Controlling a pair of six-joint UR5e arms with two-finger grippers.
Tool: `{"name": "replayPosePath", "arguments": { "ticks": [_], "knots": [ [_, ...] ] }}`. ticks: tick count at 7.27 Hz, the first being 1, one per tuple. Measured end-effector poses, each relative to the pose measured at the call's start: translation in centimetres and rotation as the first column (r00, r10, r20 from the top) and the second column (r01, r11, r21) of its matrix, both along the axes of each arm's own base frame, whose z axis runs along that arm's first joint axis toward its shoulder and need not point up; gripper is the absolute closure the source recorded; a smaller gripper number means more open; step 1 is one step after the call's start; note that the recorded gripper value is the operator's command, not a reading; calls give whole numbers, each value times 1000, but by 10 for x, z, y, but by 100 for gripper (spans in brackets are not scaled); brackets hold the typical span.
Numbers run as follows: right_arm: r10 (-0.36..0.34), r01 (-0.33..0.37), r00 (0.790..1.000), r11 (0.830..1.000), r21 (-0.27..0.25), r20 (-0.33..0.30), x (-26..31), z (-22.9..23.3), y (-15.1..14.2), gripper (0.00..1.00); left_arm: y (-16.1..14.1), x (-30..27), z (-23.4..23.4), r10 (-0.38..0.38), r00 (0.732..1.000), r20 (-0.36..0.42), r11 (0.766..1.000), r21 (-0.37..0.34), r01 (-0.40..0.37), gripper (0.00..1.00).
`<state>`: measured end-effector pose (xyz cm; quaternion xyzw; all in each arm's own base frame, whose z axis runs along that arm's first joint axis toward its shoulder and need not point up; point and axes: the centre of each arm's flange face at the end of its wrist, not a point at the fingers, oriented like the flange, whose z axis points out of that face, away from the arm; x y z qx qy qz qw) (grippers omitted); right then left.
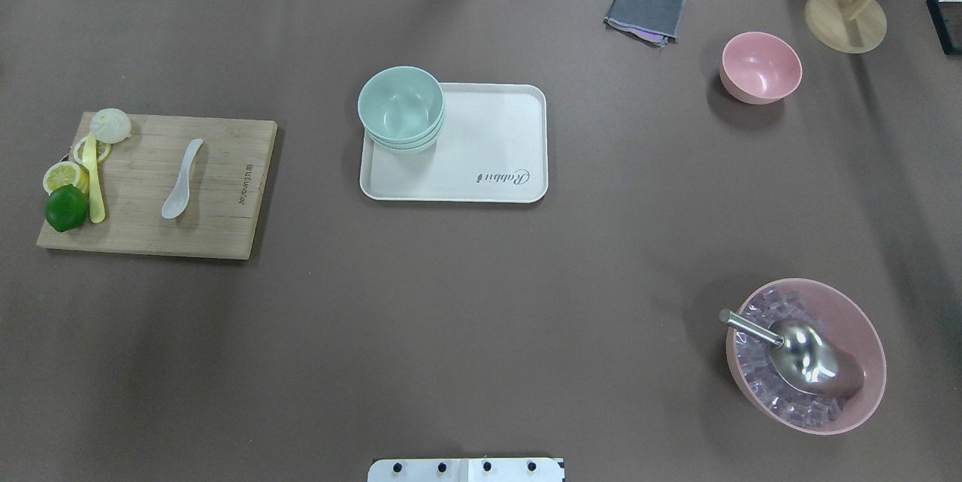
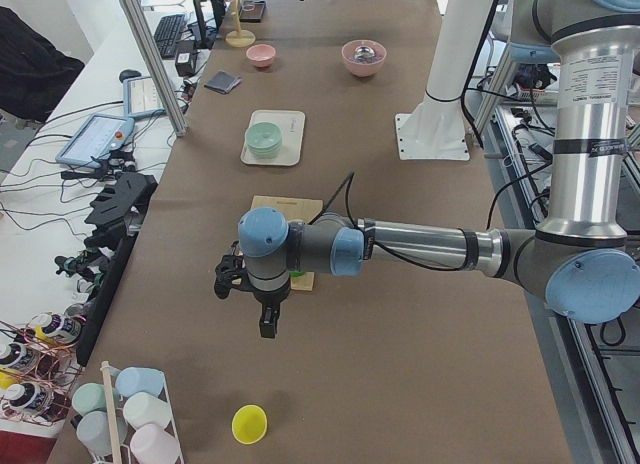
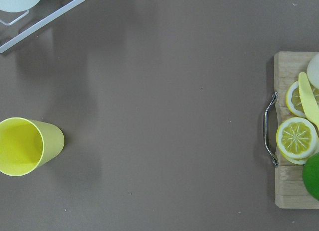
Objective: Stack pink bowl on green and place spoon
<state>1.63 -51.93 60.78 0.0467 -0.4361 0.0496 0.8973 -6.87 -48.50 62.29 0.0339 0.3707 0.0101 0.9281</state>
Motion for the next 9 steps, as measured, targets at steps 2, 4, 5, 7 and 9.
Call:
{"name": "replayPosePath", "arguments": {
  "ticks": [2, 4, 5, 7, 9],
  "knots": [
    [0, 0, 1000, 1000, 1, 1, 0, -1, 0, 0, -1, 0, 0, 0, 1000, 1, 1000, 0, 0, 2],
    [0, 0, 1000, 1000, 3, 1, 0, -2, 0, 0, -3, 1, -2, 1, 1000, 5, 1000, 2, -1, 2],
    [0, 0, 1000, 1000, 4, 0, 0, -2, 0, 0, -8, 1, -8, 2, 1000, 4, 1000, 13, -2, 2],
    [1, -1, 1000, 1000, 4, -3, 0, -2, 0, 0, -16, 5, -20, 9, 1000, 4, 999, 39, -9, 2],
    [1, -1, 1000, 1000, 5, -6, 0, -3, -6, 0, -19, 10, -22, 20, 1000, 7, 998, 67, -20, 2]
  ]
}}
